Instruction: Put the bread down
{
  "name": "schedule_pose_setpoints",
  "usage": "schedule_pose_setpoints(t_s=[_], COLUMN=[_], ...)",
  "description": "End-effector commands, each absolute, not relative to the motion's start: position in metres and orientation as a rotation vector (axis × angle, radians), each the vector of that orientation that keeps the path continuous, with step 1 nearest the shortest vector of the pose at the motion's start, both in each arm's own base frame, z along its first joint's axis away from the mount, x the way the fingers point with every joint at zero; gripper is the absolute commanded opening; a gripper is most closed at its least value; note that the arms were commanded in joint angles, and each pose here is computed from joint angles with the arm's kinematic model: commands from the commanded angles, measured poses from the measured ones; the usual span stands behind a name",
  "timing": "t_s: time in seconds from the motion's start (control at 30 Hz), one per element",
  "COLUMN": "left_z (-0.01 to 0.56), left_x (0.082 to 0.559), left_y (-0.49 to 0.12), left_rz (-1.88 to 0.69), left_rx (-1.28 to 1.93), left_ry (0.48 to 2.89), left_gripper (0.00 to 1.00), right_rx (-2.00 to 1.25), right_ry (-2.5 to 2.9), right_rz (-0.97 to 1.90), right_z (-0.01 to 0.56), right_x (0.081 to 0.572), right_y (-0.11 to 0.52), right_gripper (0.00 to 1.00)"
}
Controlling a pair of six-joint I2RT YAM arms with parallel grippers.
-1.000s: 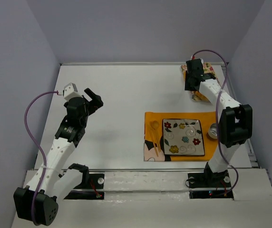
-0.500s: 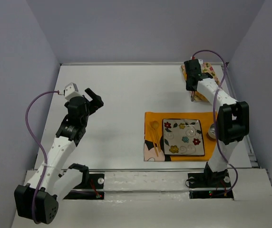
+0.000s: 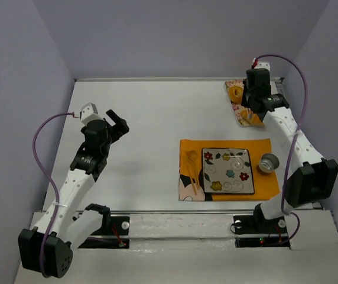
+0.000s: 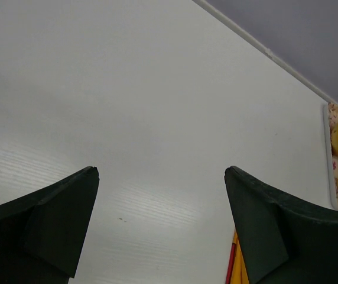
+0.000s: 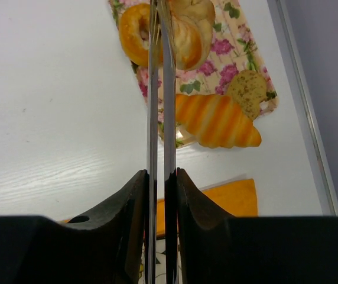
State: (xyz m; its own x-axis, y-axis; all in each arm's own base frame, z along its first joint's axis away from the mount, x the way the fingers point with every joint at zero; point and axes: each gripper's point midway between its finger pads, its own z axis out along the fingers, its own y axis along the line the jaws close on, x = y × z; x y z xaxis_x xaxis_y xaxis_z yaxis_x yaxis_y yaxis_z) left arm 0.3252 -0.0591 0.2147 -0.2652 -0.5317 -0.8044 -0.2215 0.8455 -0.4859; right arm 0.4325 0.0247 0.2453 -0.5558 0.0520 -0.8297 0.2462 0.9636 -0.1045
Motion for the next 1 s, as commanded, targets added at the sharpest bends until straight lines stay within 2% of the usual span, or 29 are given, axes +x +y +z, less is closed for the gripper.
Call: schedule_pose_setpoints(t_s=[0.0, 0.17, 0.4, 0.63, 0.97], left_z=[0.231, 0.232, 0.23, 0.226, 0.232], left_x=[0.33, 0.329, 0.328, 0.329, 0.332], left_y=[-0.06, -0.062, -0.067, -0.071, -0.07], left_rz=[-0.359, -0.371, -0.4, -0.414, -0.412], left_rx=[-0.561, -0.556, -0.543, -0.531, -0.533], left_ry=[1.796, 1.794, 1.804, 1.823, 1.796], left_gripper=[0.99, 0.99, 0.99, 0.99, 0.99], right_rx=[0.148, 0.169, 0.045, 0.006, -0.129], right_ry=[2.075, 2.137, 2.351, 2.479, 2.598], right_rz=[-0.211, -0.199, -0.221, -0.442, -0.254], right_z=[0.286, 0.286, 0.246, 0.229, 0.212], right_x=[0.407, 0.353, 0.257, 0.204, 0.164], right_y=[0.042, 0.062, 0.096, 0.092, 0.118], right_gripper=[0.07, 0.07, 0.07, 0.07, 0.07])
